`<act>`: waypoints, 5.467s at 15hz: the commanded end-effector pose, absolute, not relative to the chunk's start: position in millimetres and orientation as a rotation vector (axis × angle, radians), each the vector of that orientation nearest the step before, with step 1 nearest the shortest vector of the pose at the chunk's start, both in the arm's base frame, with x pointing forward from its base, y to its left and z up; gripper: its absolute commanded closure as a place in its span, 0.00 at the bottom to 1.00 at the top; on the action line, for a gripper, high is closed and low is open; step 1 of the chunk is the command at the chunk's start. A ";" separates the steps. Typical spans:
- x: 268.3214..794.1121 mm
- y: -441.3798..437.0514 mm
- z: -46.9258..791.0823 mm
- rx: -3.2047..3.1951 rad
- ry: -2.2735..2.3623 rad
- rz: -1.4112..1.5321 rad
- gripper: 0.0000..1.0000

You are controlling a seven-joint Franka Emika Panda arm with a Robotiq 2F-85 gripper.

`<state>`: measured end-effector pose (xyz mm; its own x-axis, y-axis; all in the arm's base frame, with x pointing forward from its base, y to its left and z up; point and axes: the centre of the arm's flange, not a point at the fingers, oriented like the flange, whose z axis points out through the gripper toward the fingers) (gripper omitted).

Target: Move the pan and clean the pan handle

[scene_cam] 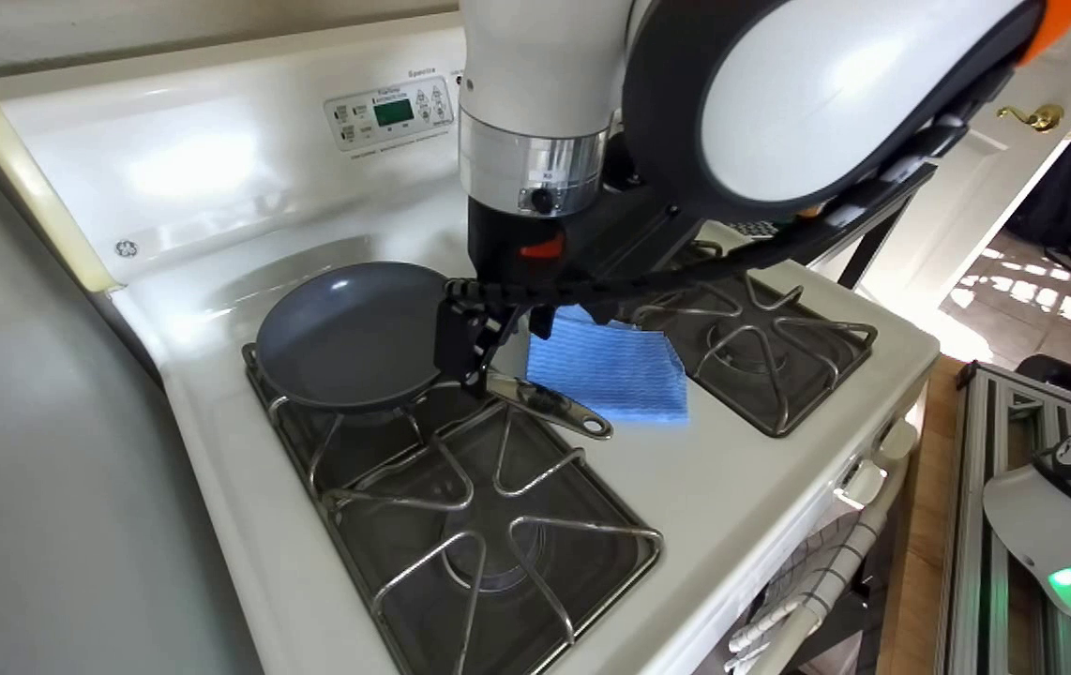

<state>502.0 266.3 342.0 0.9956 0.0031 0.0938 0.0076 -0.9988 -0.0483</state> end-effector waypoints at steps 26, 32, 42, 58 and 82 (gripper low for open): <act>524.9 297.2 322.2 -3.095 0.076 -0.134 0.95; 498.6 313.5 323.2 -3.065 0.046 -0.080 0.95; 469.7 319.7 337.7 -3.017 0.141 -0.013 0.95; 429.1 322.1 336.1 -2.931 0.247 0.153 0.95; 396.2 324.4 348.8 -2.959 0.147 0.360 0.95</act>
